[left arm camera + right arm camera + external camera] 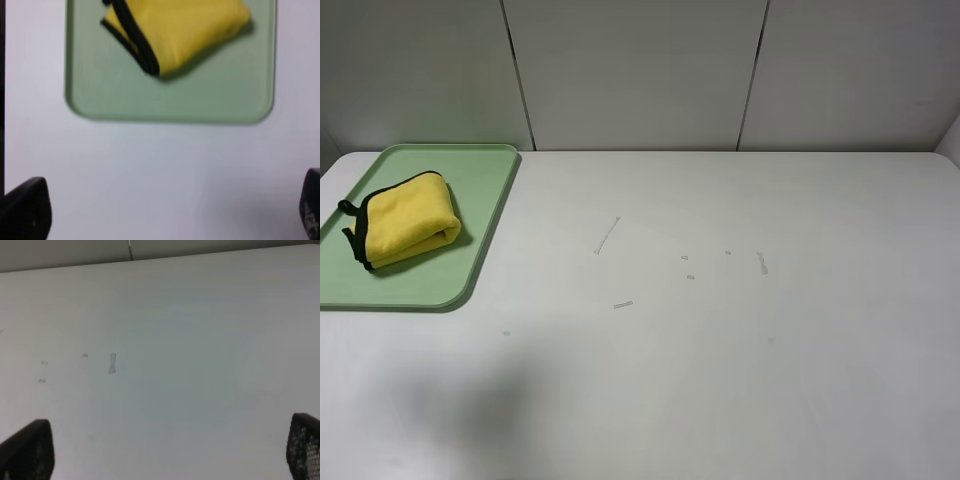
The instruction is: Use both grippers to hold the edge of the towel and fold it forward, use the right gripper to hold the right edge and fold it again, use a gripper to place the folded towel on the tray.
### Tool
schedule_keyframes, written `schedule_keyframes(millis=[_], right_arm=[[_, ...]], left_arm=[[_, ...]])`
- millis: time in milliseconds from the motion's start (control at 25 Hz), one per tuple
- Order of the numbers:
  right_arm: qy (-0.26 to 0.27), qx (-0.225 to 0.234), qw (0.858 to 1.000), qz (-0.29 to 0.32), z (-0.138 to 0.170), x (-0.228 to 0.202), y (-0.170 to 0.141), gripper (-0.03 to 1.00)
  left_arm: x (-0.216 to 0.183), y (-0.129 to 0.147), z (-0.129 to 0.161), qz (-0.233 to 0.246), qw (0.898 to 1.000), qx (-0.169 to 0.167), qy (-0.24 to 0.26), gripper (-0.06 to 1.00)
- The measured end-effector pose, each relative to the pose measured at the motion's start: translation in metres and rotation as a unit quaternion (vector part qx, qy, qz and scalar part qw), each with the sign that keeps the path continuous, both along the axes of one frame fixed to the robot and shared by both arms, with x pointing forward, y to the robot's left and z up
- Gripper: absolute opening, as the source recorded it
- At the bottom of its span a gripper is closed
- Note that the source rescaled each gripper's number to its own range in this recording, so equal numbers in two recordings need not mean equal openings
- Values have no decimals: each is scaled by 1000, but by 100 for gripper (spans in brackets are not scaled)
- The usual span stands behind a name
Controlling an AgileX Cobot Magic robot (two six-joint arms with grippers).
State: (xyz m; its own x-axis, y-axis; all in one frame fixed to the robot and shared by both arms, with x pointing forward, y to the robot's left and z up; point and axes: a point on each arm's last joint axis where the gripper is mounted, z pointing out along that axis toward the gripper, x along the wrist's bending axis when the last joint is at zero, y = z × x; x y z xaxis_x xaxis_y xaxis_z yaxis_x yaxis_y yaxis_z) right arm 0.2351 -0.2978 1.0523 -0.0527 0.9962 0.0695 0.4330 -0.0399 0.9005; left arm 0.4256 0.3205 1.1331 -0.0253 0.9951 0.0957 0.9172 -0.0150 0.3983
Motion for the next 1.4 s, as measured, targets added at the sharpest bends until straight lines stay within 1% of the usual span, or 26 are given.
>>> schedule_keyframes(millis=[120,240,360,400,520,600,680,800,880,920,1000,1120,1200,1240,1400], right_arm=[[0,0,1000,0,0,0,0,100],[0,0,1000,0,0,0,0,100],[0,0,1000,0,0,0,0,100],[0,0,1000,0,0,0,0,100],[0,0,1000,0,0,0,0,100],[0,0,1000,0,0,0,0,100],[0,0,1000,0,0,0,0,100],[0,0,1000,0,0,0,0,100],[0,0,1000,0,0,0,0,100],[0,0,1000,0,0,0,0,100],[0,0,1000,0,0,0,0,100],[0,0,1000,0,0,0,0,100],[0,0,1000,0,0,0,0,100],[0,0,1000,0,0,0,0,100],[0,0,1000,0,0,0,0,100]], left_arm=[[-40,-3,1,7,1000,-3,-9,100],[-75,-5,5,26,998,-10,-57,100],[-115,-8,10,38,991,-18,-123,100],[-127,-10,11,40,988,-22,-145,100],[-166,-15,15,35,974,-35,-219,100],[-190,-17,16,31,963,-38,-266,100],[-209,-19,14,26,953,-35,-301,100],[-230,-21,11,-3,940,-17,-340,100],[-234,-24,9,-30,938,-10,-345,100],[-232,-26,5,-42,940,-12,-339,100],[-225,-27,-5,-55,946,-18,-320,100],[-211,-28,-29,-71,959,-36,-272,100],[-202,-29,-45,-88,964,-48,-247,100],[-198,-28,-53,-96,965,-53,-239,100],[-181,-28,-73,-111,962,-60,-243,100]])
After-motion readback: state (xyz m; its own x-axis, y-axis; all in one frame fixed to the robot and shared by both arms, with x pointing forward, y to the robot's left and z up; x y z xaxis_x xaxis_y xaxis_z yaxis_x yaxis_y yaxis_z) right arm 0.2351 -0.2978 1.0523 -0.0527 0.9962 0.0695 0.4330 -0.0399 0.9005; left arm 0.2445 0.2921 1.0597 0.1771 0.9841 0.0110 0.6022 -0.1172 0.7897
